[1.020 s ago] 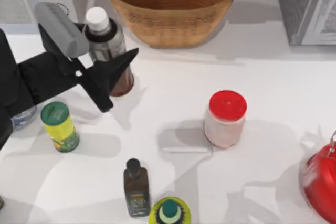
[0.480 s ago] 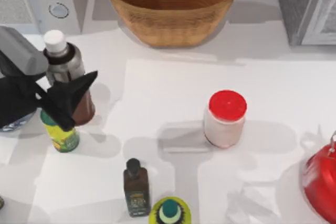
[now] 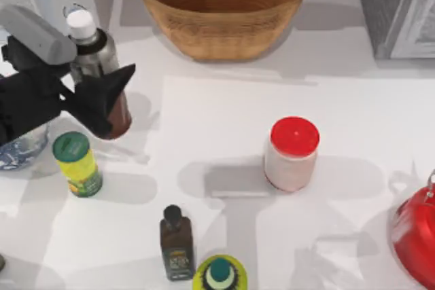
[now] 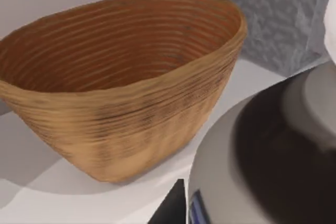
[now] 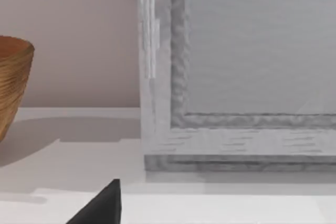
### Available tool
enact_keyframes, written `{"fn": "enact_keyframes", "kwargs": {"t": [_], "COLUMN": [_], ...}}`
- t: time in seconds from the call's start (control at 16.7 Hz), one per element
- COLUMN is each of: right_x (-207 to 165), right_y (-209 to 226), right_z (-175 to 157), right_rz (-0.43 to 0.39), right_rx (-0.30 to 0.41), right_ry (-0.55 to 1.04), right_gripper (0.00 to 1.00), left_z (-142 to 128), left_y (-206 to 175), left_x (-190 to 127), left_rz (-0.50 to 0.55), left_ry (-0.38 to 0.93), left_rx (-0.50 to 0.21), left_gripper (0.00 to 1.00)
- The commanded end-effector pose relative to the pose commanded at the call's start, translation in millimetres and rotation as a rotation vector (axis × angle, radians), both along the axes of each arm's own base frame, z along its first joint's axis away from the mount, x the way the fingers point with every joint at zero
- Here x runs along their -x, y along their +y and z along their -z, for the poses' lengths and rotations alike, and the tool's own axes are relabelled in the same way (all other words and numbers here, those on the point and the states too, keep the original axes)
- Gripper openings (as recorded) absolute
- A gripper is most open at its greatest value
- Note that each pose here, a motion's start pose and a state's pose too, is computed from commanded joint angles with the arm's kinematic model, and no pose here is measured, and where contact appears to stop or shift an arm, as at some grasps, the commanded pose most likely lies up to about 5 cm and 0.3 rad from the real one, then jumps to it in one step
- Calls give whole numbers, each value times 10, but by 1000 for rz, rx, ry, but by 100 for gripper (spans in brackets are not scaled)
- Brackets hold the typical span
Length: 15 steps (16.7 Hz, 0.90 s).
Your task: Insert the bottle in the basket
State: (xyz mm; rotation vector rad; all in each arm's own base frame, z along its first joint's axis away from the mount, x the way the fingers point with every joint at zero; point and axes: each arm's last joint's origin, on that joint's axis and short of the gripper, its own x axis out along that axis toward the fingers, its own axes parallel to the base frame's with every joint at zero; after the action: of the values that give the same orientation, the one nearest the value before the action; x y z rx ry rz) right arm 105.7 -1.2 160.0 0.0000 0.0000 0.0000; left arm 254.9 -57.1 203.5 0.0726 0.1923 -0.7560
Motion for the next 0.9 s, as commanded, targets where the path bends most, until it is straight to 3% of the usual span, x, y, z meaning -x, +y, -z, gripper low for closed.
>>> {"fn": "enact_keyframes", "kwargs": {"t": [0.24,0.6,0.9], "right_x": [0,0,0], "right_y": [0,0,0], "right_z": [0,0,0], "right_rz": [0,0,0], "right_rx": [0,0,0], "right_ry": [0,0,0], "right_gripper": [100,100,100], "left_z": [-348,-1165,-1463], "left_y": [-353,-1205,-1909], "left_x": [-531,-1417,-1729], "left_rz": [-138,-429,-639], "left_ry": [-6,-80,-58], "left_rx": [6,40,39], "left_gripper": [0,0,0]}}
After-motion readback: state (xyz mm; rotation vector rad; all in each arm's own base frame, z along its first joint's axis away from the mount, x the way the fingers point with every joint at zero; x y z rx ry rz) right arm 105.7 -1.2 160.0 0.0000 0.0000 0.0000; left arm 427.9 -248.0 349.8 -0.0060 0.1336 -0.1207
